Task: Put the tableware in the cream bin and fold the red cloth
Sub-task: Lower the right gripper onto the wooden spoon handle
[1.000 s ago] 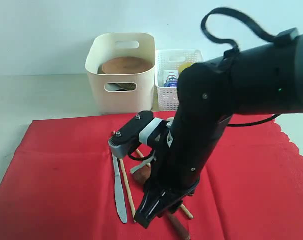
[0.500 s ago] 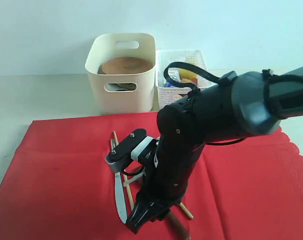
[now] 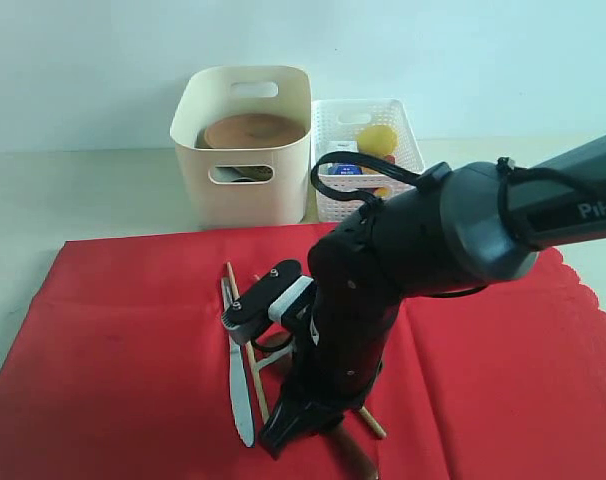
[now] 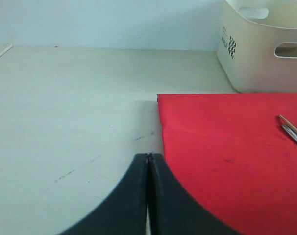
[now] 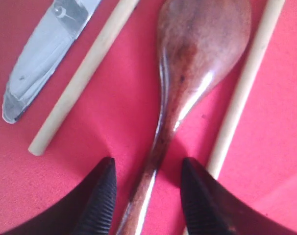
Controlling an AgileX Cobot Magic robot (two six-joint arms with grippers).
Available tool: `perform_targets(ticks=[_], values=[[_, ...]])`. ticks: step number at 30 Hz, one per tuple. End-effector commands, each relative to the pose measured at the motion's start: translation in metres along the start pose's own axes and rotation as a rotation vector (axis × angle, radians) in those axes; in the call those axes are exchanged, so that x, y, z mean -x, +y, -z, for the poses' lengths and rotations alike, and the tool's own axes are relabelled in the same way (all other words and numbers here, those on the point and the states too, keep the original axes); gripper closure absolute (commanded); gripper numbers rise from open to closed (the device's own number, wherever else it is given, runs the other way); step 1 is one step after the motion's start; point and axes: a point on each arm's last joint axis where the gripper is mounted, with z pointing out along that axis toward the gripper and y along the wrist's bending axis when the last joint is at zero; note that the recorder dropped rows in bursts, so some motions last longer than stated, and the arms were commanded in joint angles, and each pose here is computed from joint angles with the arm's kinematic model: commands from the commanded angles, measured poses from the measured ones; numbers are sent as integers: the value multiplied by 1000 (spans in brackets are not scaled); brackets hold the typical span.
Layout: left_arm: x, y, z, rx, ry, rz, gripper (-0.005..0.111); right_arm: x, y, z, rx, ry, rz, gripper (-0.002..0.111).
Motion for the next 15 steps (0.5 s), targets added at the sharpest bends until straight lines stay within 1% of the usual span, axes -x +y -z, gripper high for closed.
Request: perform_targets(ticks=[1,2,5,9,15], values=[[1,0,1,0,-16,-3,107,1,1,0,-8,-4,7,67],[1,0,1,0,-16,-3,107,1,1,0,-8,-2,7,69],[1,0,1,0,-16,-3,107,0,1,0,-8,2,7,83],[1,0,1,0,-16,-3,107,0,1,0,-8,6,7,108],[1,0,1,0,-16,-3,107,0,0,2,-8,0,7,108]])
